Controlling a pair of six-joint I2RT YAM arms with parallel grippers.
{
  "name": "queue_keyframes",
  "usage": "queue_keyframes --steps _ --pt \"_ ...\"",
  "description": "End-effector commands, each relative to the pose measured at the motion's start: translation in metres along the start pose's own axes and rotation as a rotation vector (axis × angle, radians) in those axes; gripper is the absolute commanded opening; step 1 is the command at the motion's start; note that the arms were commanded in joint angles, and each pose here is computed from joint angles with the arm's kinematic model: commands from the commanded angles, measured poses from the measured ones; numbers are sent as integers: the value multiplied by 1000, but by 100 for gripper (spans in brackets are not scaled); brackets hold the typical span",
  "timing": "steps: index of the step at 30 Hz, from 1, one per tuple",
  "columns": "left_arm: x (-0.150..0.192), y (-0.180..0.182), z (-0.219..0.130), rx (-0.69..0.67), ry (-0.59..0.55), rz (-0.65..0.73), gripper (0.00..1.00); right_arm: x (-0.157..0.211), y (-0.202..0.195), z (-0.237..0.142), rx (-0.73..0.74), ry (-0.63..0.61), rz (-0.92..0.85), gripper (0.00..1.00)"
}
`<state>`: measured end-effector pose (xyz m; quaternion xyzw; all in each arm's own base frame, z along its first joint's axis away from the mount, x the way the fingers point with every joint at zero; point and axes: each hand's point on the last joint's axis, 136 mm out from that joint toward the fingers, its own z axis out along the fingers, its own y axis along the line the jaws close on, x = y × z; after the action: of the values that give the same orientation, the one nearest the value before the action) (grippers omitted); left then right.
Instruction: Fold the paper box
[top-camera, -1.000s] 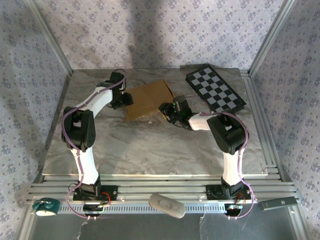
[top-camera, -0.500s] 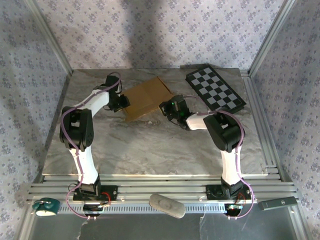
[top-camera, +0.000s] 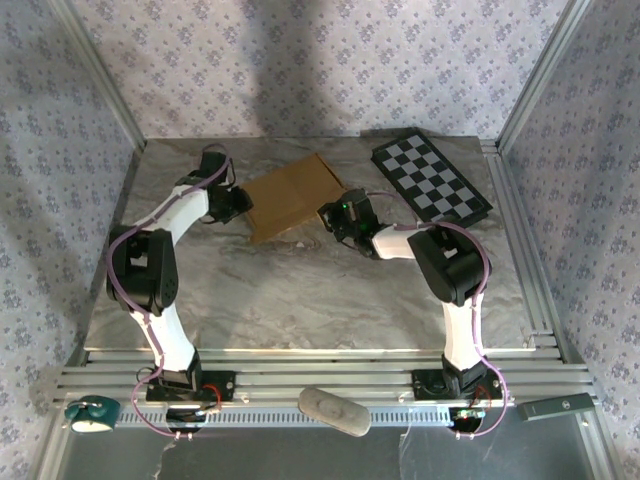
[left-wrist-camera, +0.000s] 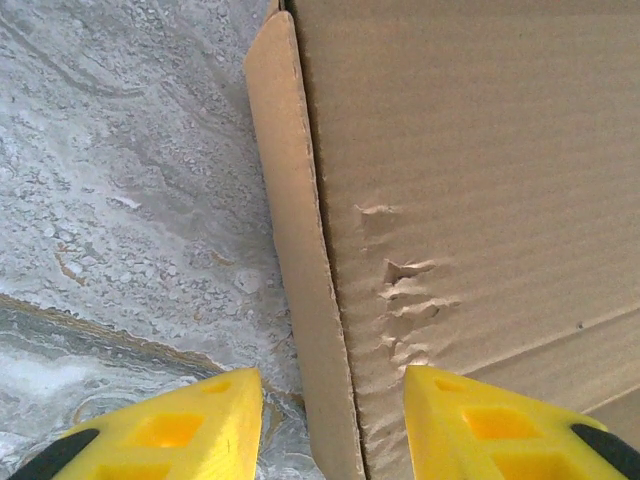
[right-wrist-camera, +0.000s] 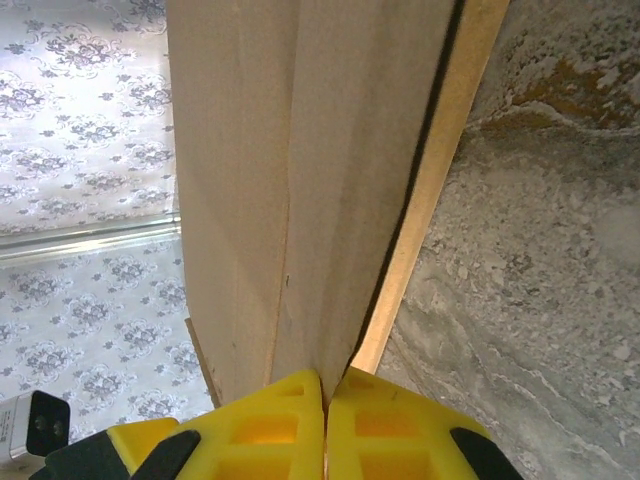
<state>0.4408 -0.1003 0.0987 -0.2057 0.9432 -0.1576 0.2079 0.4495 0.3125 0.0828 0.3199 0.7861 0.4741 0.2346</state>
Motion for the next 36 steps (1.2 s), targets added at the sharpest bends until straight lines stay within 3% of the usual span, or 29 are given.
queue_keyframes --steps 1,36 --pt "1 -3 7 20 30 -15 40 -3 2 0 21 -4 4 7" --pt "41 27 37 -88 165 -47 29 -2 -6 4 41 14 15 5"
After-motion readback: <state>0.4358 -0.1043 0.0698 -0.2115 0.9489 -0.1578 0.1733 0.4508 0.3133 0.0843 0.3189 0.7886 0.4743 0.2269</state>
